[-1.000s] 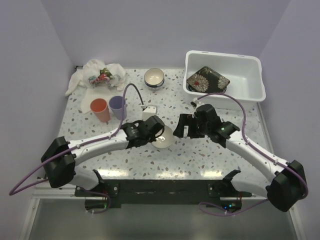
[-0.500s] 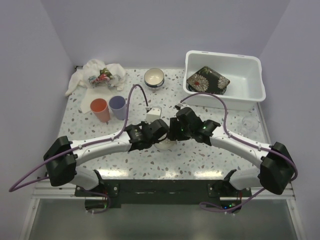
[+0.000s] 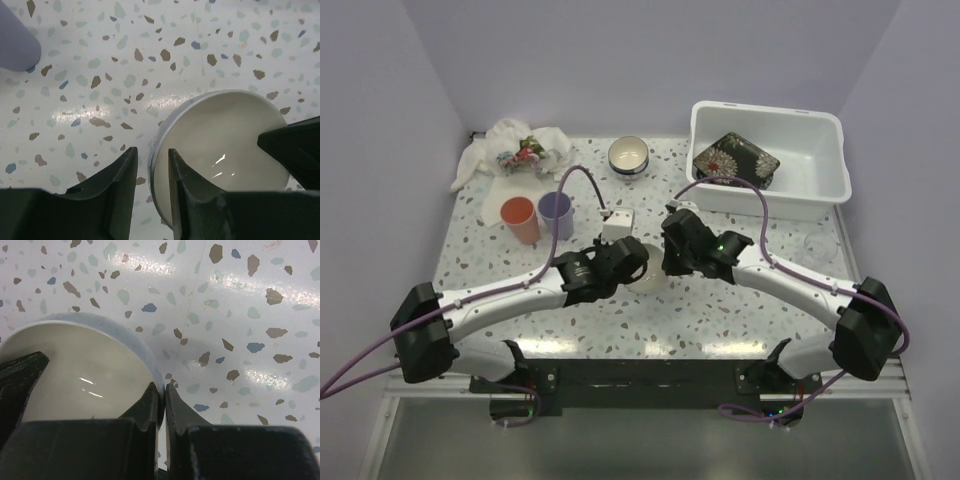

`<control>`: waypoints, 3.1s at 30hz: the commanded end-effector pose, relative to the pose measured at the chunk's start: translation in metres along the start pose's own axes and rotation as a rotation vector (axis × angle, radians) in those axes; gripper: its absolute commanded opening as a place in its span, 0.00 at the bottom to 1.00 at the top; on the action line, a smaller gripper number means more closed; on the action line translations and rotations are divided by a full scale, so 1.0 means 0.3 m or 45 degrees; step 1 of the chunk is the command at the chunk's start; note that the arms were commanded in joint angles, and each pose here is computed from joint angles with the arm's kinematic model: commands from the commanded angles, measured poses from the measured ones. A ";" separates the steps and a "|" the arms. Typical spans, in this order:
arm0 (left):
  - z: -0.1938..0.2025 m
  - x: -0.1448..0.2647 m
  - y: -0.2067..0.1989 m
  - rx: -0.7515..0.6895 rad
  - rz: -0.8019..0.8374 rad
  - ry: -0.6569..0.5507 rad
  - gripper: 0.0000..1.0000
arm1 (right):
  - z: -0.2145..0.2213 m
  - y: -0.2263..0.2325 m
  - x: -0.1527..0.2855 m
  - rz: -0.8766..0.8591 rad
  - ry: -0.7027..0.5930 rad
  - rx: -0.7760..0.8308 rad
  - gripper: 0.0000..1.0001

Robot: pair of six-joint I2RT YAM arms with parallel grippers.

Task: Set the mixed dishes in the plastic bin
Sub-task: Pass from the left arm to the right, then place the bowl on the plate in a plastic bin.

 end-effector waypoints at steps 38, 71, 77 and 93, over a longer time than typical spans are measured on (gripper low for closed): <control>-0.146 0.056 0.275 -0.008 -0.044 -0.739 0.92 | -0.989 -0.669 -0.056 0.665 -0.454 -0.532 0.00; -0.143 0.035 0.253 -0.055 -0.015 -0.697 0.90 | -0.968 -0.818 -0.235 0.537 -0.352 -0.677 0.32; -0.144 0.038 0.252 -0.062 -0.011 -0.695 0.90 | -0.954 -0.814 -0.211 0.543 -0.357 -0.675 0.34; -0.148 0.043 0.252 -0.062 -0.007 -0.698 0.90 | -0.921 -0.787 -0.155 0.506 -0.355 -0.680 0.20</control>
Point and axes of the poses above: each gripper's point midway between its finger pads, its own x axis back along the fingers, its own y axis along the line the jaws close on, z = x × y, the point moved 10 cm from there along x, back along the fingers, and after that the axes turned 1 degree about -x, right-handed, at the moved point
